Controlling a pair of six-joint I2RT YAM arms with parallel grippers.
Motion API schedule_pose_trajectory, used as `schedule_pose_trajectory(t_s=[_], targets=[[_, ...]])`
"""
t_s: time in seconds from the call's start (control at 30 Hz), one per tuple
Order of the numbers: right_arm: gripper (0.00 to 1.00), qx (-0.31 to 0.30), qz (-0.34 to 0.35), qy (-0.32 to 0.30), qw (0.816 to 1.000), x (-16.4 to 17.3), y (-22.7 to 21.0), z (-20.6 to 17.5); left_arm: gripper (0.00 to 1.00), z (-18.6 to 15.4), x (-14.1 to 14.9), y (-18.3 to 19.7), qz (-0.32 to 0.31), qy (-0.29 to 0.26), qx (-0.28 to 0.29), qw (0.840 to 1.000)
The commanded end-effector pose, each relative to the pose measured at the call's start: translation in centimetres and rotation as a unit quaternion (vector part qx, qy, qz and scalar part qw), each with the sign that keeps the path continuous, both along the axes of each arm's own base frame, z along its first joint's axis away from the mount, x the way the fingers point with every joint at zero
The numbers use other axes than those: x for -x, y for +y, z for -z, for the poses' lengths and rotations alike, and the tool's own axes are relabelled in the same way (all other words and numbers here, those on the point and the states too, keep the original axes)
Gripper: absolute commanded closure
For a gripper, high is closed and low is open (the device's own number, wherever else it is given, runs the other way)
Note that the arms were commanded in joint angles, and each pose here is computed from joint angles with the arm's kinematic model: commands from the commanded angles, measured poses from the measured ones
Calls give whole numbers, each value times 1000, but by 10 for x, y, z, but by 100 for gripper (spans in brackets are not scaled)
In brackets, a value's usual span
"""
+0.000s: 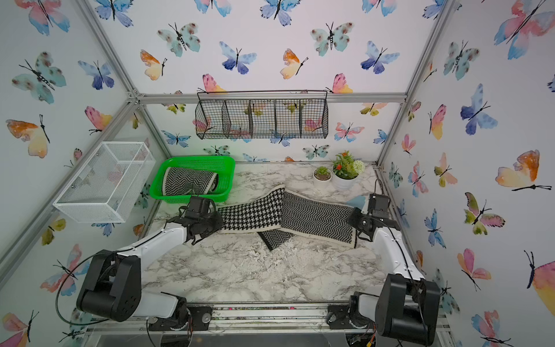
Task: Roll up the scarf and place it into the basket
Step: Flatten out the scarf at the center of the board.
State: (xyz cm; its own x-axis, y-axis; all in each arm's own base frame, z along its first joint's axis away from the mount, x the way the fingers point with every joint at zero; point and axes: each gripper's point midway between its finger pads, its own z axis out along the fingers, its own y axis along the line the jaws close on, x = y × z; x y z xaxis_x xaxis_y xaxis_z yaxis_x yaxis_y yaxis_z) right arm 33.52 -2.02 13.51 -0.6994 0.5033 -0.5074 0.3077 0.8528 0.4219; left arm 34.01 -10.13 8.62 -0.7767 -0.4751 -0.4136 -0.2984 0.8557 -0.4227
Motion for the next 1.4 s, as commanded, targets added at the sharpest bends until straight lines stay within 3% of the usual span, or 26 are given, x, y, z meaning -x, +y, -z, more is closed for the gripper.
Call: schedule_pose_trajectory(t_s=[0.0,0.23,0.43,0.77,0.97,1.13,1.3,1.37], targets=[[98,-13,-18,-42,999,1,-11,-45,100,-17,7,16,-13,-4,-34,999],[98,-28,29,-152,987,-7,-47,-163,100,-58,26,52,-68,-29,-93,993],[98,-57,76,-269,958,-3,-50,-258,100,-75,47,81,-112,-41,-136,983],[98,29,129,-364,922,17,-73,-412,100,-95,60,130,-174,-59,-171,968],[98,23,124,-398,909,12,-72,-453,100,-93,66,158,-197,-50,-172,964],[98,29,133,-433,891,9,-78,-483,100,-94,66,158,-187,-50,-167,967],[98,-16,90,-422,902,-13,-68,-468,99,-85,60,146,-150,-38,-148,977],[98,-27,81,-423,902,-15,-65,-462,90,-84,57,139,-130,-35,-138,981]])
